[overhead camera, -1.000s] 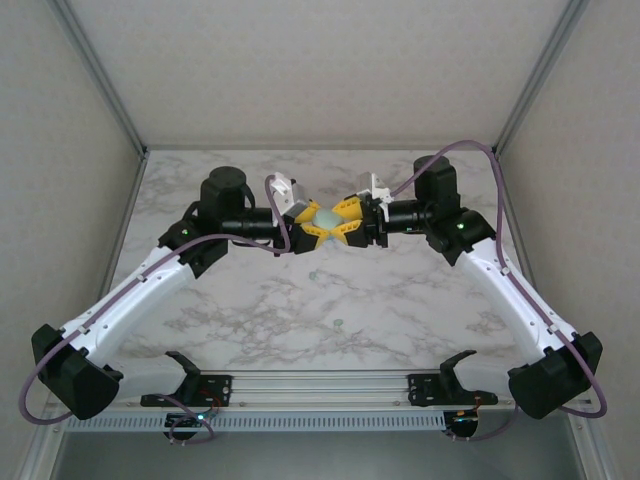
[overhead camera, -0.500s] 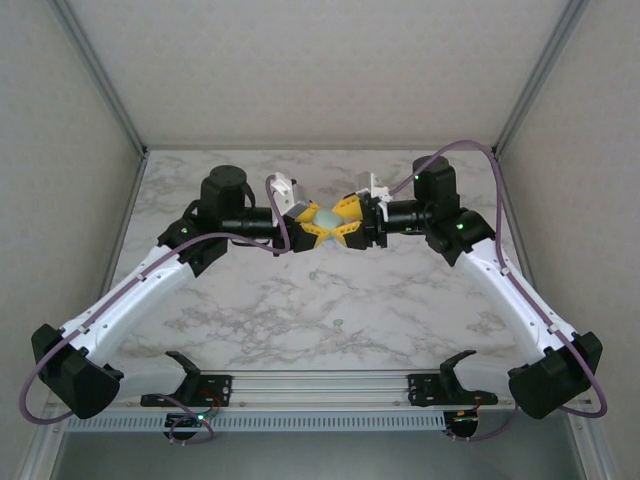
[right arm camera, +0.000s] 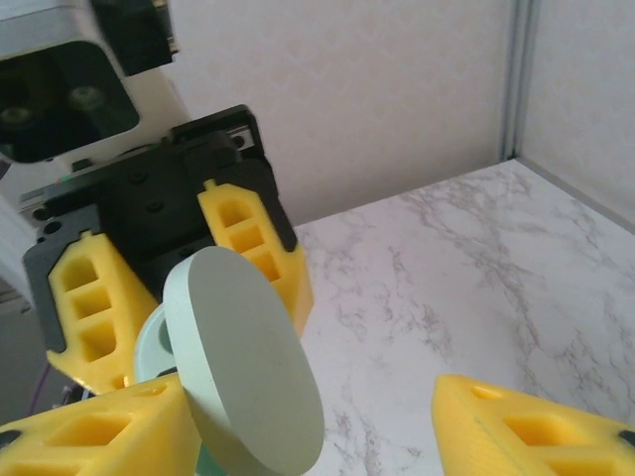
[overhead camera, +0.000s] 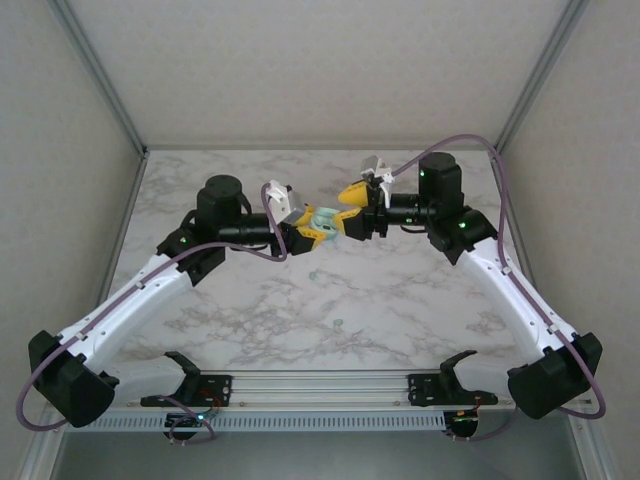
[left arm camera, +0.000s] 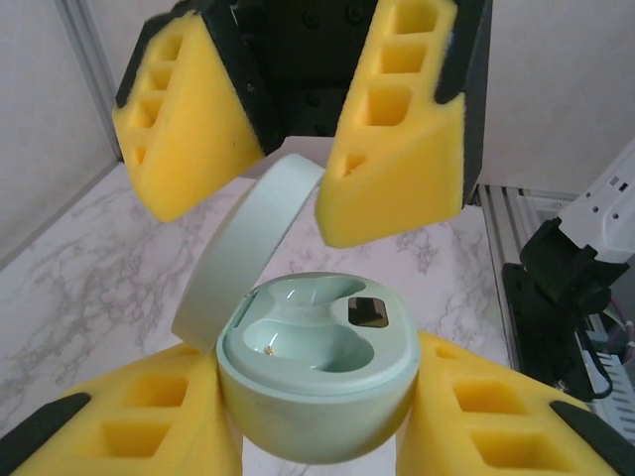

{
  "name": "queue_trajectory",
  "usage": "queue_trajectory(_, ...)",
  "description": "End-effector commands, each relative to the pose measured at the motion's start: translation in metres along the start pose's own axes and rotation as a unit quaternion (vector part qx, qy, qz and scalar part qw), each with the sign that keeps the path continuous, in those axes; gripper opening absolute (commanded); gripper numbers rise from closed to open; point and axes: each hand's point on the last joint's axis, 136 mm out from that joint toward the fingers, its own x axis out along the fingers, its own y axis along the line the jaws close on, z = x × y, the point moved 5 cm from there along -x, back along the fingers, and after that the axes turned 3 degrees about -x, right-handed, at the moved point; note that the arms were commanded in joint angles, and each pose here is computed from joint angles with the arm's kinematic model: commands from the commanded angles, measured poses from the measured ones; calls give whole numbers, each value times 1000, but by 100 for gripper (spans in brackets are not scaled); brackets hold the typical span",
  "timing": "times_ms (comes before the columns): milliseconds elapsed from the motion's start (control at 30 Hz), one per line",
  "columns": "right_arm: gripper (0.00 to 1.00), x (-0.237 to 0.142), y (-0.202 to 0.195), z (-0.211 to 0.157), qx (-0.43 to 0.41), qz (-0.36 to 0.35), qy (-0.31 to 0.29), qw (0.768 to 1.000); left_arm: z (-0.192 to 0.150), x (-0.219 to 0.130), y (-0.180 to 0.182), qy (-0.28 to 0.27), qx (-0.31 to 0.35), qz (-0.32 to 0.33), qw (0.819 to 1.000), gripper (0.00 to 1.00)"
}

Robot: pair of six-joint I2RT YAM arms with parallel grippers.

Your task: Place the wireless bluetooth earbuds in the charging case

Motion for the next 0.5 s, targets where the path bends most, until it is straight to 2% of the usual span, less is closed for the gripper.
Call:
queue_trajectory(0, 64, -4, -11, 17, 25, -43, -16, 999, 17, -7, -5, -43, 15, 5, 999, 21)
queue_trajectory(100, 67, -6, -17, 23, 49, -73, -20, 996, 18, -7, 0, -59, 3, 25, 998, 21)
queue_trajectory(333, 74, -17, 0, 42, 72, -49, -44, 995, 14, -9, 19, -95, -33, 101, 990, 20)
queue_trajectory(467, 77, -30, -6, 44, 97, -126, -41, 986, 12, -11, 25, -119, -47, 126, 984, 20)
